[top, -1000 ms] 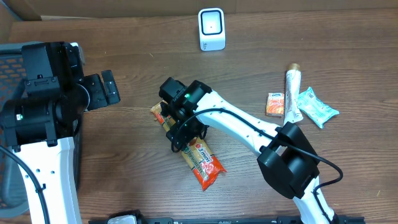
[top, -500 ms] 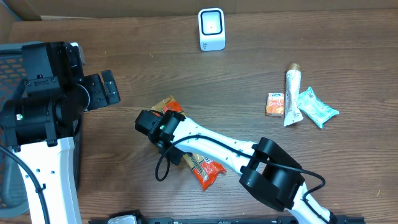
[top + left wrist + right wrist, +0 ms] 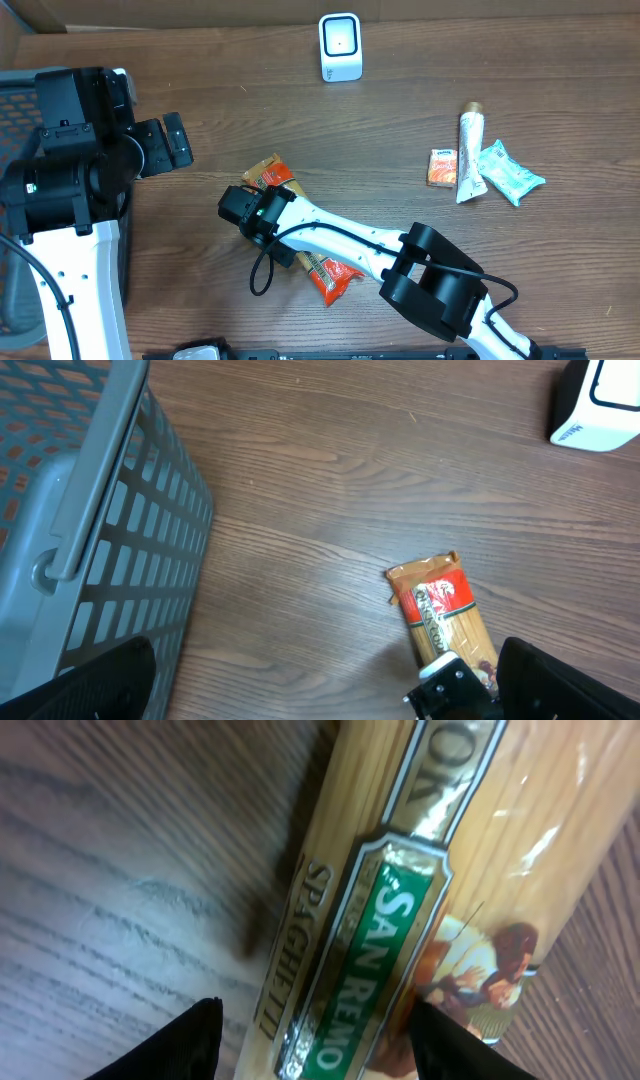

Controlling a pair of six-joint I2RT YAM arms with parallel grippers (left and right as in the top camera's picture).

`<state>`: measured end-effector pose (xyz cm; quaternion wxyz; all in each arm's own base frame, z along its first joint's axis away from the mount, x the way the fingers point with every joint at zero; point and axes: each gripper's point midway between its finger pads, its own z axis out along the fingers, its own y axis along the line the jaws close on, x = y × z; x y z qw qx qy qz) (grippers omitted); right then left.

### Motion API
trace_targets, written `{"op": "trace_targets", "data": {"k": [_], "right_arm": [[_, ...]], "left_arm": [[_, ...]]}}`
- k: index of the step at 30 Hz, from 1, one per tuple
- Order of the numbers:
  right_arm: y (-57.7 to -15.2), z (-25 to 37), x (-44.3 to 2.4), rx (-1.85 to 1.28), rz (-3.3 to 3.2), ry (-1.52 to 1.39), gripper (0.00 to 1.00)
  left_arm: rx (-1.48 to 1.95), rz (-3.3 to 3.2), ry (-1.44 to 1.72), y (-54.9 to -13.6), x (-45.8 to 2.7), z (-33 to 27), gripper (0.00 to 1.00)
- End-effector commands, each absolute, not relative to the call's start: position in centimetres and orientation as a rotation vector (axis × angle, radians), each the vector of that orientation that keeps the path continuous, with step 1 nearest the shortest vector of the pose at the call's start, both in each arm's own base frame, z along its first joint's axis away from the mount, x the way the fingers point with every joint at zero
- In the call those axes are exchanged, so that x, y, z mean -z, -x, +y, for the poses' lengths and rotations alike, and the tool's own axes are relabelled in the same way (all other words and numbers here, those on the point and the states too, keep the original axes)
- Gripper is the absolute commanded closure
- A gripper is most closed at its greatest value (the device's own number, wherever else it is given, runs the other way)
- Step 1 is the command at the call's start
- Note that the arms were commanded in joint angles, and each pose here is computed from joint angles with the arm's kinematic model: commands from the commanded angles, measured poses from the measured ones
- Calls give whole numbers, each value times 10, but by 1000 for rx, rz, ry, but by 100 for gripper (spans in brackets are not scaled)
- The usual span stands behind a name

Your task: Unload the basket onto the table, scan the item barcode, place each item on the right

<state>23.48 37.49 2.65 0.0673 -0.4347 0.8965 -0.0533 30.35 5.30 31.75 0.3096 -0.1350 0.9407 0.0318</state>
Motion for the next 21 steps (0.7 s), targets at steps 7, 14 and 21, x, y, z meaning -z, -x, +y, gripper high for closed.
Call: {"op": "trace_targets", "data": {"k": [7,14,21], "right_arm": [[-240,358,4,364,2670,1336,48],[-239,367,-4,361,2639,1330,91],[-253,369,-41,137,2741,1205,96]], "left_arm": [[-83,2485,332,-305,-319,52,0],[-83,2485,332,-305,-319,52,0],[-83,2485,333,-305,-319,52,0]]}}
